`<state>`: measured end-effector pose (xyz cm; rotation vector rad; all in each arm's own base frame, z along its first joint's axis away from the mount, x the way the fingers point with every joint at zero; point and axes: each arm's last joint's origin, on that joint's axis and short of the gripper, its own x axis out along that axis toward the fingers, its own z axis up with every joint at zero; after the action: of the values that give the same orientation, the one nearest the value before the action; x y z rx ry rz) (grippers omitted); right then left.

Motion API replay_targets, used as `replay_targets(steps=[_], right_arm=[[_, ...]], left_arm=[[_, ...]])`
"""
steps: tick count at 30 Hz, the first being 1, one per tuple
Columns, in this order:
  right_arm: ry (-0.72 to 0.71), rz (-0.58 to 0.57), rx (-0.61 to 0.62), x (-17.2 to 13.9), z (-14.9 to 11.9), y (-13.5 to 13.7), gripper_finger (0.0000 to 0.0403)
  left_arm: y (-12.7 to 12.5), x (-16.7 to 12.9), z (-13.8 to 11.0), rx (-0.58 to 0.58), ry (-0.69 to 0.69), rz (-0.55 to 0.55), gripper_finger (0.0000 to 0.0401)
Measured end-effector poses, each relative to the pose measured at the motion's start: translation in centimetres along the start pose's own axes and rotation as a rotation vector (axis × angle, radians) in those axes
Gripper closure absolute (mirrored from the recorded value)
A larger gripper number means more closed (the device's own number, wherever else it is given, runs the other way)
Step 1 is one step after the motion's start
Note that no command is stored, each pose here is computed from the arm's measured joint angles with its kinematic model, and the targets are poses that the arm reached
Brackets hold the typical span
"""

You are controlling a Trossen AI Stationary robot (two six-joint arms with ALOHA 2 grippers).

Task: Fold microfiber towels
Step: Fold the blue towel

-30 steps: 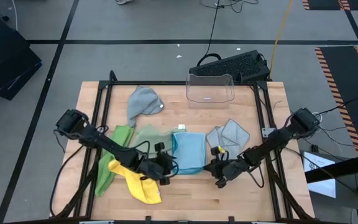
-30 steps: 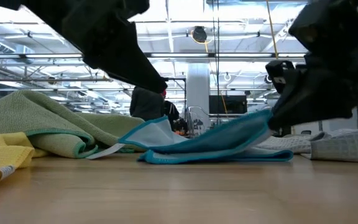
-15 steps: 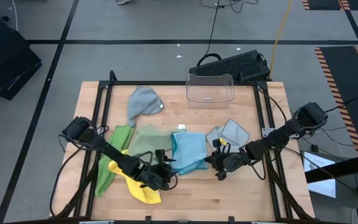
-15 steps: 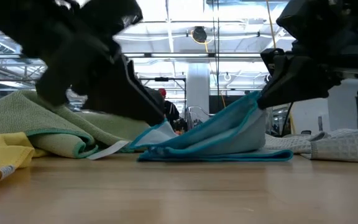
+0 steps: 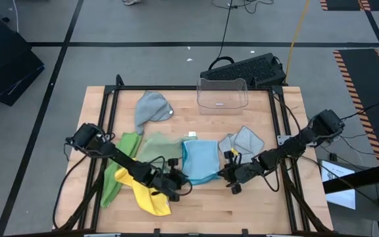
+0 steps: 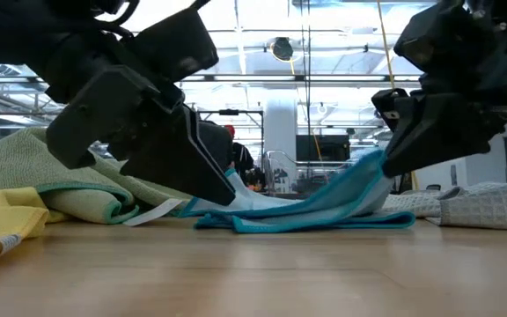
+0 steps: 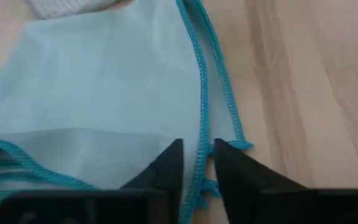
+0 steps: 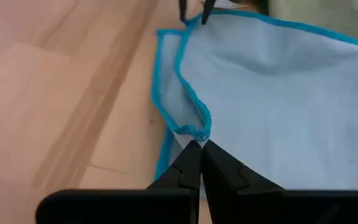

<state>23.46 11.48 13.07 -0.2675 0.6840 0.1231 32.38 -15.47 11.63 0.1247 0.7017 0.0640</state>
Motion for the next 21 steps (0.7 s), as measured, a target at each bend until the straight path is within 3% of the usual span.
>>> replay_targets(steps=[4, 7, 16, 21], right_arm=[[0.000, 0.020, 0.002, 0.0, 0.0, 0.2, 0.0399], [-0.013, 0.024, 0.000, -0.1, -0.2, 0.3, 0.0399], [-0.086, 0.069, 0.045, -0.4, -0.9, 0.8, 0.0398], [-0.109, 0.068, 0.033, -0.1, -1.1, 0.8, 0.0398]], left_arm=[[0.2, -1.0, 0.7, 0.003, -0.008, -0.018, 0.0387], [0.3, -2.3, 1.5, 0.008, -0.009, -0.031, 0.0388], [-0.4, -2.1, -1.1, 0.108, 0.139, 0.021, 0.0227], [-0.4, -1.1, -1.3, 0.154, 0.118, 0.072, 0.0186]])
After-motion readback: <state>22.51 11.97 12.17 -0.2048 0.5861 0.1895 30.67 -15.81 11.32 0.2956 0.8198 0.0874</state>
